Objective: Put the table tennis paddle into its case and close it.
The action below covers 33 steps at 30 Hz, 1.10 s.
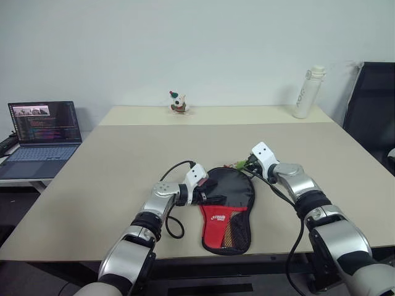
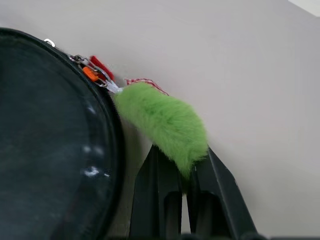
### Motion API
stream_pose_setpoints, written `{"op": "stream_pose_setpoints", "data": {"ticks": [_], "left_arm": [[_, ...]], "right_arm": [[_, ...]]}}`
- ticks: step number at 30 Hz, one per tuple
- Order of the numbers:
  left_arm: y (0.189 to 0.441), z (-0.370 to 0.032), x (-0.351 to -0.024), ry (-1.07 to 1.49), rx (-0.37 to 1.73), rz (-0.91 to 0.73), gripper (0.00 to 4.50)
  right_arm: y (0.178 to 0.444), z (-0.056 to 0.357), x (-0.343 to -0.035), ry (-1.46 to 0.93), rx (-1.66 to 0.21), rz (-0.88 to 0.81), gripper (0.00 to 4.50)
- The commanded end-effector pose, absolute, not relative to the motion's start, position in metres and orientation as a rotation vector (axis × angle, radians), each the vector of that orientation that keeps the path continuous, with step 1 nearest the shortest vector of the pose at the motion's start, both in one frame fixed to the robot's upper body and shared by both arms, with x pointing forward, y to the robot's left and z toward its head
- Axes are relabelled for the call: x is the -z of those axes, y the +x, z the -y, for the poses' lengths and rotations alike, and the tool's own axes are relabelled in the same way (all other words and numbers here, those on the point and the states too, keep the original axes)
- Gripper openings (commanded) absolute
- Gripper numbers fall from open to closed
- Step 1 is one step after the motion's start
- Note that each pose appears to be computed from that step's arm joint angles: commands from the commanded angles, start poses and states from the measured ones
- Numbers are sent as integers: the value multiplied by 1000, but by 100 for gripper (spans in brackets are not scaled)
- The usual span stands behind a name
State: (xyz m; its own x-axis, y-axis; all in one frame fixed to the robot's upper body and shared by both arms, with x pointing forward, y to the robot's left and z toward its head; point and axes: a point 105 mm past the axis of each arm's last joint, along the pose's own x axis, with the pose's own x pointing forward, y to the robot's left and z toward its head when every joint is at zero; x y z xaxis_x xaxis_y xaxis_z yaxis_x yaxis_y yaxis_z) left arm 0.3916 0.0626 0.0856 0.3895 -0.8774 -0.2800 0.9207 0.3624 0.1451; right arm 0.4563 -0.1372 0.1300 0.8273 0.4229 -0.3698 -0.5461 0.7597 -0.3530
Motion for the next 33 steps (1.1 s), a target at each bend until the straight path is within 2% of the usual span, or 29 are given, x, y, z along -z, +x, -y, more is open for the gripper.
{"op": "stream_pose_setpoints", "data": {"ticks": [1, 9, 17, 24, 33], "left_arm": [[378, -64, -48, 299, 1183, -314, 382], [379, -60, -47, 295, 1179, -318, 382], [382, -60, -47, 292, 1160, -344, 382], [384, -60, -44, 318, 1146, -366, 382], [386, -56, -44, 338, 1138, -370, 382]], "right_arm": [[459, 154, -149, -498, -496, -225, 2], [453, 190, -168, -532, -446, -213, 2], [408, 218, -164, -564, -522, -310, 2], [340, 224, -146, -546, -681, -474, 2], [234, 181, -127, -516, -1052, -657, 2]]}}
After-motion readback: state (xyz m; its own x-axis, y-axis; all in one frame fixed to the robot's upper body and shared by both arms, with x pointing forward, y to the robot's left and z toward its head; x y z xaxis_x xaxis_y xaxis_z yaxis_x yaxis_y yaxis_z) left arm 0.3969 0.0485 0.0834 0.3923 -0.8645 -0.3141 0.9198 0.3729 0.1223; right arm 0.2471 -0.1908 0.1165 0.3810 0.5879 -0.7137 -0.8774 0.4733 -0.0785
